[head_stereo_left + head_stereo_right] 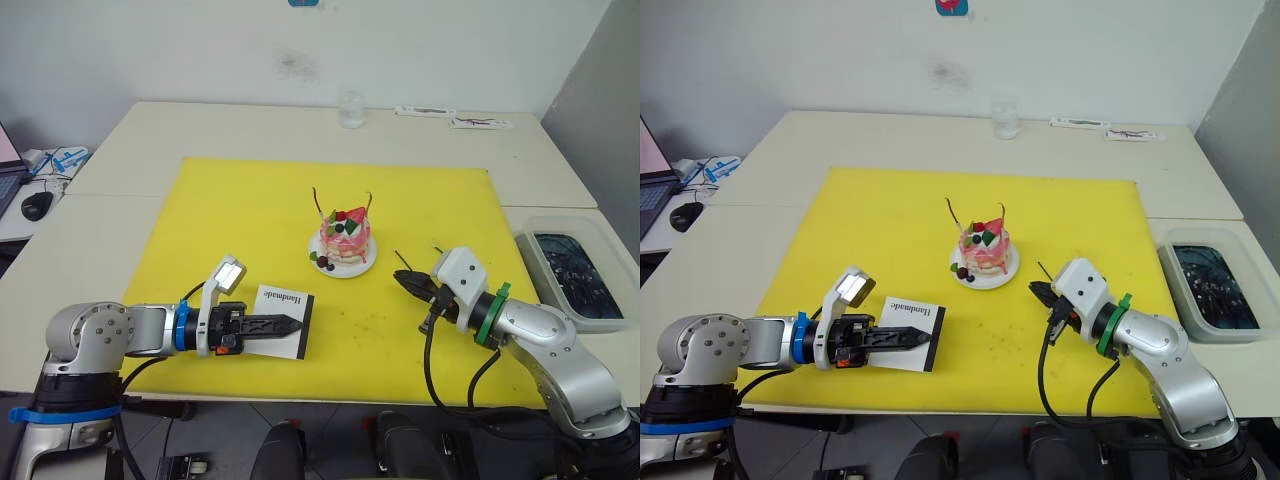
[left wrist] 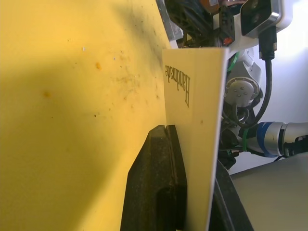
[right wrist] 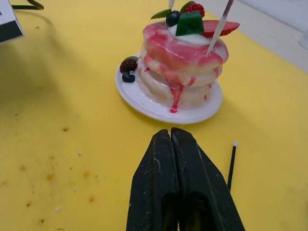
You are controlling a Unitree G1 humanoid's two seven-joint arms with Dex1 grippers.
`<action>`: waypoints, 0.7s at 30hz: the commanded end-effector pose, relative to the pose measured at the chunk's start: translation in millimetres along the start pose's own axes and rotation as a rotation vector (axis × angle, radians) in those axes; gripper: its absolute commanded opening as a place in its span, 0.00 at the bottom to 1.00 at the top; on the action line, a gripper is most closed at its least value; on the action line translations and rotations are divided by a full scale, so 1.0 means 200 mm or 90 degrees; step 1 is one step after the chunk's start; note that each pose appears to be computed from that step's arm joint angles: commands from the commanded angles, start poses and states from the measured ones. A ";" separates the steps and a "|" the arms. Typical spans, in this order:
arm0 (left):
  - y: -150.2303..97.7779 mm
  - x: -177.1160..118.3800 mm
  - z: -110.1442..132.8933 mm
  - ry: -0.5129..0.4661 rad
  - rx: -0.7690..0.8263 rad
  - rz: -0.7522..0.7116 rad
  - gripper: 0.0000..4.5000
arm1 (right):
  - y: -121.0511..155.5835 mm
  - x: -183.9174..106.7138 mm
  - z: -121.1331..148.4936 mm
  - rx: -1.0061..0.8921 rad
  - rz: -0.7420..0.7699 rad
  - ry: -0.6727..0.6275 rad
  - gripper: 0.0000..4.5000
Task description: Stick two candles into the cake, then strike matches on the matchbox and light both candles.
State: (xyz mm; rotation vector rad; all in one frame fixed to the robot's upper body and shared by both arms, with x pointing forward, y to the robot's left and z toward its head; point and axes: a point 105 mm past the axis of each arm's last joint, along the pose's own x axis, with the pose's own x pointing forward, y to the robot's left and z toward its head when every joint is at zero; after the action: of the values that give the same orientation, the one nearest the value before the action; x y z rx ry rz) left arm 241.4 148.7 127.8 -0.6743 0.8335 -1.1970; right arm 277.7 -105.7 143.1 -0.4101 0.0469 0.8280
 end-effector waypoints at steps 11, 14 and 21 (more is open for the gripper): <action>-0.04 0.03 0.03 0.003 0.045 -0.006 0.00 | -0.28 0.14 -0.08 -0.003 -0.187 0.033 0.49; -0.05 0.04 0.03 0.003 0.049 -0.010 0.00 | -0.30 0.19 -0.09 0.016 -0.201 0.031 0.49; -0.05 0.05 0.03 0.000 0.055 -0.012 0.00 | -0.29 0.24 -0.11 0.058 -0.198 0.032 0.49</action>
State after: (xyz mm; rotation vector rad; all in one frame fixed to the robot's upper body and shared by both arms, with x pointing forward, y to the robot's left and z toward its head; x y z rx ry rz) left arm 244.3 140.1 128.7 -0.6307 0.8099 -1.2080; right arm 352.5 -117.2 118.8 -0.3375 0.1180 0.5144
